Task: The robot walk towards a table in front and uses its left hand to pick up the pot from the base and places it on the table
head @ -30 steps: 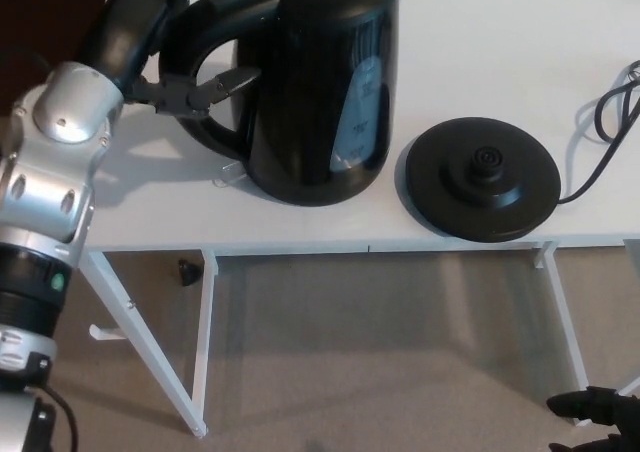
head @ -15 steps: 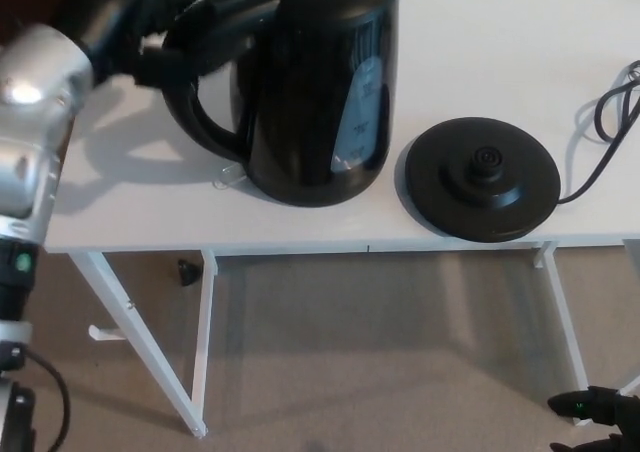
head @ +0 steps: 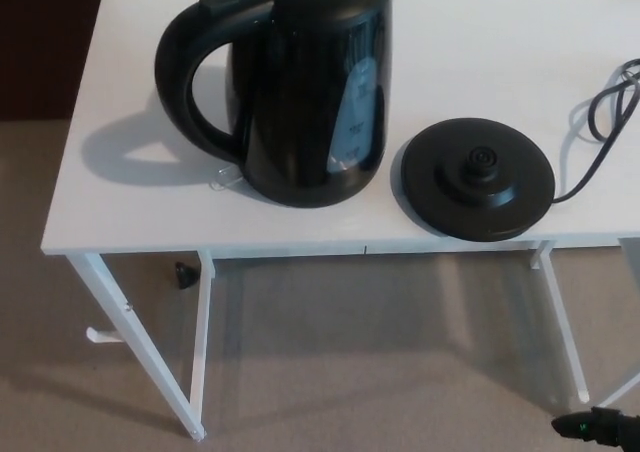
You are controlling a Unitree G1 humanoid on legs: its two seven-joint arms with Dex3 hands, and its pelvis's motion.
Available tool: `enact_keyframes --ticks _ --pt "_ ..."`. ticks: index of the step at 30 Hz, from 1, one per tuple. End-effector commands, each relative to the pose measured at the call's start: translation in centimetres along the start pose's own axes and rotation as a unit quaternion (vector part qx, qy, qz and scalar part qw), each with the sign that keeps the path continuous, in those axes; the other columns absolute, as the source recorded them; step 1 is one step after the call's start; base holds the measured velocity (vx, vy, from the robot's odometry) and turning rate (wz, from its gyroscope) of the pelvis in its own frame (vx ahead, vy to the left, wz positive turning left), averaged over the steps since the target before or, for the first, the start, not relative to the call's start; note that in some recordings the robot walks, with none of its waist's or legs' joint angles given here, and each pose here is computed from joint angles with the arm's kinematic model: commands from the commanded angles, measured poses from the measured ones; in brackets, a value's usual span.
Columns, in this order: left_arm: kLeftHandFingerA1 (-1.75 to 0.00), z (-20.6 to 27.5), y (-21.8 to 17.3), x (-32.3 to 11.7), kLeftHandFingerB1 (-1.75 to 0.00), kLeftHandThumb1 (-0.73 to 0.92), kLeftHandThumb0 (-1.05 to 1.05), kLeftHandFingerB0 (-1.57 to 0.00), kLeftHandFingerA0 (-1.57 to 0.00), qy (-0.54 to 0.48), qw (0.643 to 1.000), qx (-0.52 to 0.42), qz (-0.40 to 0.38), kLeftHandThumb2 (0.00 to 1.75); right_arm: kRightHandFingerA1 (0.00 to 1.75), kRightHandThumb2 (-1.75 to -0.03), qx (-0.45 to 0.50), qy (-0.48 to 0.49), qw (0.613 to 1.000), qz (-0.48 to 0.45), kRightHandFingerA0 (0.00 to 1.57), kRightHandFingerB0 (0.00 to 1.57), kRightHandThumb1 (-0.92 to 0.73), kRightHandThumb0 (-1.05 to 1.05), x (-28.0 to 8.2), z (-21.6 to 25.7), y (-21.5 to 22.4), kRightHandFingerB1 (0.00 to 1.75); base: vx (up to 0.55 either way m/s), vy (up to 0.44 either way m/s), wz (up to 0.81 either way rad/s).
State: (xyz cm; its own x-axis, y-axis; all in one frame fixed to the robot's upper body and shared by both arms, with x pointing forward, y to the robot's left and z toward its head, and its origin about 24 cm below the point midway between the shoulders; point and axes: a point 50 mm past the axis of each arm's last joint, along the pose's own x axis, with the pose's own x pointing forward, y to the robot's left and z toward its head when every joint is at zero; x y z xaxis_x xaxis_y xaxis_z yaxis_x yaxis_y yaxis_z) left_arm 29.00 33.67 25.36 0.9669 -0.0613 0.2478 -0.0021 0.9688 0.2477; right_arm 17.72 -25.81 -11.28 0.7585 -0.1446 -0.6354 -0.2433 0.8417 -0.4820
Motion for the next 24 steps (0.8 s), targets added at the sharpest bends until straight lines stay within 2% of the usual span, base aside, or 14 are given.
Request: enact_keyframes --ticks 1,2,6,8,11,13,14,15,16,17,18,19,21,24 --pt "-0.02 -8.0 1.7 -8.4 0.00 0.76 -0.98 0.00 0.00 0.088 0.995 -0.043 0.032 1.03 0.56 -0.73 -0.008 0.034 0.999 0.001 0.70 0.56 -0.51 -0.36 -1.3 -2.6 0.5 0.52 0.00 0.000 0.00" --pt "-0.05 -9.7 1.4 -9.9 0.00 0.85 -0.94 0.00 0.00 0.113 0.991 -0.060 0.036 1.09 0.45 -0.57 -0.007 0.039 0.999 0.001 0.72 0.59 -0.60 -0.28 -1.4 -2.7 0.6 0.41 0.00 0.000 0.00" --pt "-0.09 -15.9 -0.6 -15.9 -0.02 0.87 -0.91 0.00 0.00 0.233 0.967 -0.085 0.050 1.12 0.45 -0.57 0.010 0.054 0.998 -0.002 0.68 0.58 -0.60 -0.26 -2.1 -3.9 1.1 0.41 0.00 0.000 0.00" --pt "-0.04 -20.0 -2.7 -20.4 0.00 0.85 -0.93 0.00 0.00 0.329 0.937 -0.102 0.052 1.10 0.42 -0.58 0.006 0.058 0.998 -0.003 0.59 0.53 -0.60 -0.29 -2.5 -4.4 1.2 0.40 0.00 0.000 0.00" --pt "-0.07 -22.9 -4.5 -23.1 -0.04 0.82 -0.89 0.00 0.00 0.400 0.906 -0.117 0.076 1.08 0.39 -0.58 0.010 0.061 0.998 -0.012 0.52 0.50 -0.60 -0.33 -2.6 -4.6 1.2 0.38 0.00 0.000 0.00" --pt "-0.13 -25.5 -6.1 -25.4 -0.11 0.77 -0.84 0.00 0.00 0.461 0.866 -0.153 0.118 1.08 0.38 -0.58 0.013 0.060 0.998 -0.017 0.48 0.48 -0.60 -0.34 -2.6 -4.6 1.2 0.38 0.00 0.000 0.00" --pt "-0.14 -26.2 -6.5 -26.5 -0.12 0.79 -0.85 0.00 0.00 0.488 0.850 -0.150 0.128 1.11 0.51 -0.79 0.015 0.058 0.998 -0.015 0.43 0.36 -0.45 -0.41 -2.7 -4.5 1.6 0.48 0.00 0.000 0.00" --pt "-0.02 -26.6 -6.9 -26.9 0.00 0.81 -0.86 0.00 0.00 0.502 0.844 -0.143 0.123 1.00 0.38 -0.58 0.020 0.056 0.998 -0.015 0.49 0.46 -0.60 -0.36 -2.7 -4.5 1.6 0.37 0.00 0.000 0.00" --pt "-0.10 -27.4 -7.7 -27.6 -0.08 0.91 -0.88 0.00 0.00 0.523 0.836 -0.129 0.105 1.16 0.37 -0.58 0.027 0.053 0.998 -0.016 0.47 0.44 -0.61 -0.40 -2.6 -4.4 1.5 0.36 0.00 0.000 0.00" --pt "-0.10 -27.7 -8.1 -27.9 -0.08 0.91 -0.88 0.00 0.00 0.529 0.835 -0.121 0.091 1.16 0.37 -0.58 0.029 0.052 0.998 -0.017 0.47 0.44 -0.61 -0.40 -2.6 -4.4 1.3 0.36 0.00 0.000 0.00" --pt "0.00 -27.9 -8.6 -28.0 0.00 0.92 -0.72 0.00 0.00 0.531 0.839 -0.094 0.066 0.82 0.36 -0.58 0.028 0.051 0.998 -0.020 0.47 0.42 -0.61 -0.42 -2.6 -4.3 1.0 0.34 0.00 0.000 0.00" --pt "-0.16 -28.0 -9.0 -27.8 -0.16 0.85 -0.77 0.00 0.00 0.533 0.842 -0.067 0.046 1.17 0.35 -0.58 0.029 0.051 0.998 -0.022 0.43 0.38 -0.62 -0.45 -2.5 -4.3 0.8 0.33 0.00 0.000 0.00" --pt "-0.14 -28.0 -9.4 -27.1 -0.14 0.86 -0.80 0.00 0.00 0.535 0.844 -0.032 0.030 1.16 0.35 -0.58 0.029 0.047 0.998 -0.026 0.42 0.36 -0.62 -0.49 -2.4 -4.1 0.5 0.33 0.00 0.000 0.00" --pt "-0.10 -28.2 -9.8 -26.5 -0.11 0.84 -0.85 0.00 0.00 0.523 0.850 -0.051 0.039 1.14 0.34 -0.60 0.038 0.040 0.998 -0.027 0.39 0.31 -0.62 -0.58 -2.1 -3.6 0.4 0.31 0.00 0.000 0.00"
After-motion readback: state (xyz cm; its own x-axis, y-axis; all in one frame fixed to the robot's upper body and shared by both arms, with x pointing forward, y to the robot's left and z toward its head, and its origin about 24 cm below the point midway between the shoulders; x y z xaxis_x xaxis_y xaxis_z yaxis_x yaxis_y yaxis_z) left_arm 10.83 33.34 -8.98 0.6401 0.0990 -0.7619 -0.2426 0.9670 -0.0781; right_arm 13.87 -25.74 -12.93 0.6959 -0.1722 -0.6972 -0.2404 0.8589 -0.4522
